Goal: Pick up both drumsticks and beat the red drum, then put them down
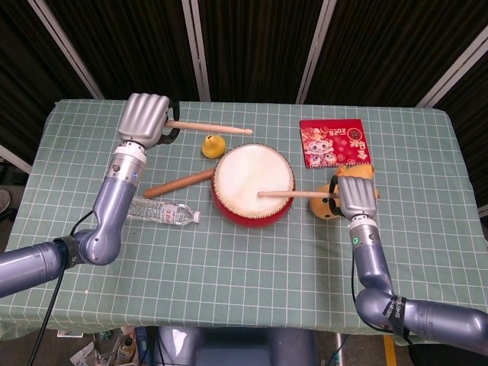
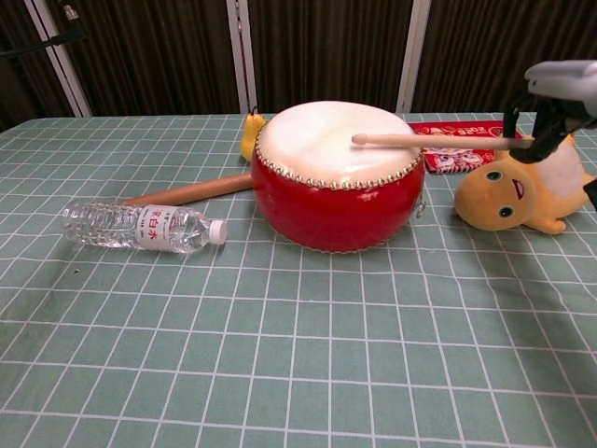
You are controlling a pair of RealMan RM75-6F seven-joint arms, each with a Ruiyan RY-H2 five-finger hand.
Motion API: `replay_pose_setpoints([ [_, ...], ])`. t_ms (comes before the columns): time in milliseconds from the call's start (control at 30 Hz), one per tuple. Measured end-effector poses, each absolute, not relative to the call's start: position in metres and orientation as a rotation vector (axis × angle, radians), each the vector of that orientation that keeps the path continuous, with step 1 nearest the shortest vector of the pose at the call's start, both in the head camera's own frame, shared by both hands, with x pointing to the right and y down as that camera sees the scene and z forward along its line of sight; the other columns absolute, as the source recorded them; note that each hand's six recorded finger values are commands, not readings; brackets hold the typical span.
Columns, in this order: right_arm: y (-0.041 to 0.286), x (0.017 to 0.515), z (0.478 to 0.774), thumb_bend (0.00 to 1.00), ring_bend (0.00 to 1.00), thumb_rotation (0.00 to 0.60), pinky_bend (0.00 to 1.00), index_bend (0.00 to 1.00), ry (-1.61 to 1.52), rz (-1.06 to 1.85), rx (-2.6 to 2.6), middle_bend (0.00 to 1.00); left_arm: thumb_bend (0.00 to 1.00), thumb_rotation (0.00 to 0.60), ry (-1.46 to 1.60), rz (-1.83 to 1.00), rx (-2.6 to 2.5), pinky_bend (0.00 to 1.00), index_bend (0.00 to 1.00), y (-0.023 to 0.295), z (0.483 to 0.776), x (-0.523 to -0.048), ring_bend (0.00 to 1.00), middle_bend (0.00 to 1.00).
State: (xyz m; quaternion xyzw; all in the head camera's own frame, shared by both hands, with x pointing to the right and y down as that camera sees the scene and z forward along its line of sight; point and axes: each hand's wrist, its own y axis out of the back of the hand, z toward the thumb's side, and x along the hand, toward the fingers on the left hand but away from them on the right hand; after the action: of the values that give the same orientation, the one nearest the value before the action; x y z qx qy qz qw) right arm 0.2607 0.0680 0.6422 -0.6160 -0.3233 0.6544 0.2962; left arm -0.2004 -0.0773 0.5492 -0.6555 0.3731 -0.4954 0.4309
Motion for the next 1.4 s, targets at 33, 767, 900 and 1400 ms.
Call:
replay_pose_setpoints([
  [33, 0.071, 0.26, 0.649, 0.81, 1.0, 0.6, 1.0, 0.99, -0.796, 1.768, -1.58, 1.0, 0.61, 0.6, 0.923, -1.239, -1.635, 1.0, 0.78, -0.076, 0.551, -0.202, 1.0, 1.0],
  [767, 0.067, 0.299, 0.593, 0.81, 1.0, 0.6, 1.0, 0.99, -1.024, 1.737, -1.416, 1.0, 0.61, 0.6, 1.01, -1.156, -1.705, 1.0, 0.78, -0.069, 0.552, -0.154, 1.0, 1.0],
  [900, 0.074, 0.314, 0.59, 0.81, 1.0, 0.6, 1.0, 0.99, -1.025, 1.739, -1.429, 1.0, 0.61, 0.6, 0.971, -1.192, -1.713, 1.0, 0.78, -0.062, 0.572, -0.137, 1.0, 1.0],
  [1400, 0.083, 0.353, 0.603, 0.81, 1.0, 0.6, 1.0, 0.99, -1.032, 1.805, -1.467, 1.0, 0.62, 0.6, 0.394, -1.722, -1.454, 1.0, 0.78, -0.021, 0.662, -0.165, 1.0, 1.0],
])
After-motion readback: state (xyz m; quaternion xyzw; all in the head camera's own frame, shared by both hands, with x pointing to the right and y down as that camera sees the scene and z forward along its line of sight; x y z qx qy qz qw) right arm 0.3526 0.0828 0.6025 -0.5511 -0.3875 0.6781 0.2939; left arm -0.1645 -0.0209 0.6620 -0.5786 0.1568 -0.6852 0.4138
